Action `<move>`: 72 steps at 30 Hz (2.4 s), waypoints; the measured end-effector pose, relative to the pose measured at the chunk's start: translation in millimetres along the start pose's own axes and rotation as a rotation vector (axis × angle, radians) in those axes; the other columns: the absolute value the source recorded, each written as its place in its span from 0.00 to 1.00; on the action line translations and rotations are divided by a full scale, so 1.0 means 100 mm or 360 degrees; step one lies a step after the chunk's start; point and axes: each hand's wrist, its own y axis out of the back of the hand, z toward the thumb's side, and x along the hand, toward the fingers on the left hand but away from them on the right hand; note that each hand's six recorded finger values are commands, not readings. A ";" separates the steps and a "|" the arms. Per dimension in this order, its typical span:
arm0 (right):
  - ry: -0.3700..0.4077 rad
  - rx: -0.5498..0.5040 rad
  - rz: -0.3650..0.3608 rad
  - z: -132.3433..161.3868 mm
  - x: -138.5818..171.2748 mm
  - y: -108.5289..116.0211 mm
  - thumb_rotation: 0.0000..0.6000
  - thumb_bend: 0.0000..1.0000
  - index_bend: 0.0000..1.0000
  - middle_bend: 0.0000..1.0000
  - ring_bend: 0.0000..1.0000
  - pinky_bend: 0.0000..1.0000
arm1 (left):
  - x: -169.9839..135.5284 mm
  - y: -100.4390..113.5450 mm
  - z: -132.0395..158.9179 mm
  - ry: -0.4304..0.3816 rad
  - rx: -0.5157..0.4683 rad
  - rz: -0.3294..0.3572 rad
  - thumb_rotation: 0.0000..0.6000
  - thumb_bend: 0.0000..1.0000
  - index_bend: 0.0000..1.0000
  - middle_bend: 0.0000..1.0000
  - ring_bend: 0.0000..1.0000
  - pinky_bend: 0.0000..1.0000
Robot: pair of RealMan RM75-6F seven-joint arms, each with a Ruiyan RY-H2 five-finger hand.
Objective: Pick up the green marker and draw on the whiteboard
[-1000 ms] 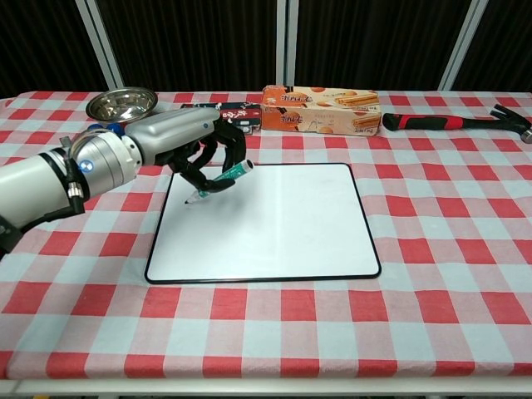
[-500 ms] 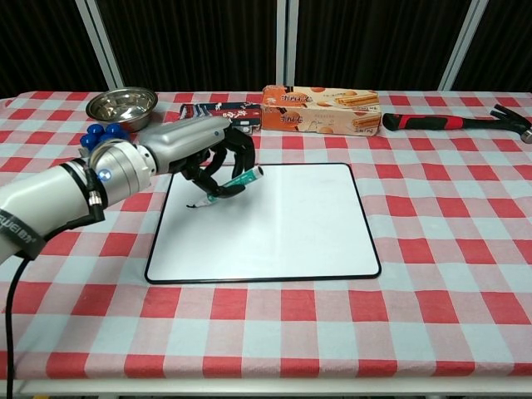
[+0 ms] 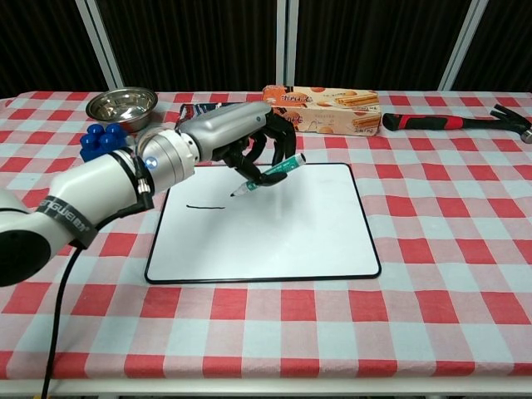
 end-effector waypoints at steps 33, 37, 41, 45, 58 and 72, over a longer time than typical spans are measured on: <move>0.0038 -0.0003 0.0022 0.10 -0.03 -0.04 1.00 0.15 0.00 0.02 0.00 0.00 | -0.28 -0.16 -0.33 0.0212 -0.0119 -0.0153 1.00 0.43 0.57 0.60 0.70 0.95; 0.0052 -0.0002 0.0026 0.11 -0.03 -0.05 1.00 0.15 0.00 0.02 0.00 0.00 | -0.41 -0.20 -0.33 0.0224 -0.0147 -0.0179 1.00 0.43 0.57 0.60 0.70 0.95; 0.0067 -0.0004 0.0014 0.13 -0.03 -0.03 1.00 0.15 0.00 0.02 0.00 0.00 | -0.55 -0.18 -0.32 0.0233 -0.0161 -0.0182 1.00 0.43 0.57 0.60 0.70 0.95; 0.0070 -0.0007 0.0009 0.14 -0.02 -0.03 1.00 0.15 0.00 0.02 0.00 0.00 | -0.59 -0.05 -0.29 0.0229 -0.0144 -0.0125 1.00 0.43 0.57 0.60 0.70 0.95; 0.0034 0.0007 0.0017 0.08 0.00 -0.02 1.00 0.15 0.00 0.02 0.00 0.00 | -0.25 -0.05 -0.29 0.0248 -0.0100 -0.0092 1.00 0.43 0.56 0.60 0.69 0.95; 0.0026 0.0011 0.0026 0.06 -0.02 -0.02 1.00 0.15 0.00 0.02 0.00 0.00 | -0.15 -0.15 -0.28 0.0275 -0.0215 -0.0082 1.00 0.43 0.57 0.60 0.69 0.95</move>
